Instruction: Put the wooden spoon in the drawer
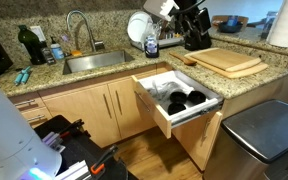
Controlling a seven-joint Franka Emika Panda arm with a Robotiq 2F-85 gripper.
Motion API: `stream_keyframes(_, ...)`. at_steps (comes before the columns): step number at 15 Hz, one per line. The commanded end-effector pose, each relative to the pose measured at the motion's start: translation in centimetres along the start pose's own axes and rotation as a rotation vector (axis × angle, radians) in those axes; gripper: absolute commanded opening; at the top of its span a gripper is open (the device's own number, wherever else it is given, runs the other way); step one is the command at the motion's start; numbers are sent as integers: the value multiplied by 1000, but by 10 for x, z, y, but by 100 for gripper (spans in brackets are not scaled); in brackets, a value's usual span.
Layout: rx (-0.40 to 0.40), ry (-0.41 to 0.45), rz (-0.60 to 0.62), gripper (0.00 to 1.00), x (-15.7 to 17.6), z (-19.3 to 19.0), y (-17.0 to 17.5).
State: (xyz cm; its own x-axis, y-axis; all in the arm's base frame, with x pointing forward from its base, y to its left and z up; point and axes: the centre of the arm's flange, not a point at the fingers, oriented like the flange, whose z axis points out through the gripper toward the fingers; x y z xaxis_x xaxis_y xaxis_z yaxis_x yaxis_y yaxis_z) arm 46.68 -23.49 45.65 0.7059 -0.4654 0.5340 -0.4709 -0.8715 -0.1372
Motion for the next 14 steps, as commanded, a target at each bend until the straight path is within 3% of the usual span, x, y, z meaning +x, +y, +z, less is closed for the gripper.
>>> stream_keyframes(1, 6, 1, -6, 100, 2, 2, -6)
stream_keyframes(2, -8, 7, 31, 100, 2, 2, -7)
stream_keyframes(4, 119, 26, 155, 100, 26, 15, -3)
stream_keyframes(9, 419, 56, 265, 100, 118, 13, -41)
stream_keyframes(11, 539, 13, 278, 100, 140, 9, -64)
stream_keyframes(14, 612, -113, 327, 100, 142, 27, -84)
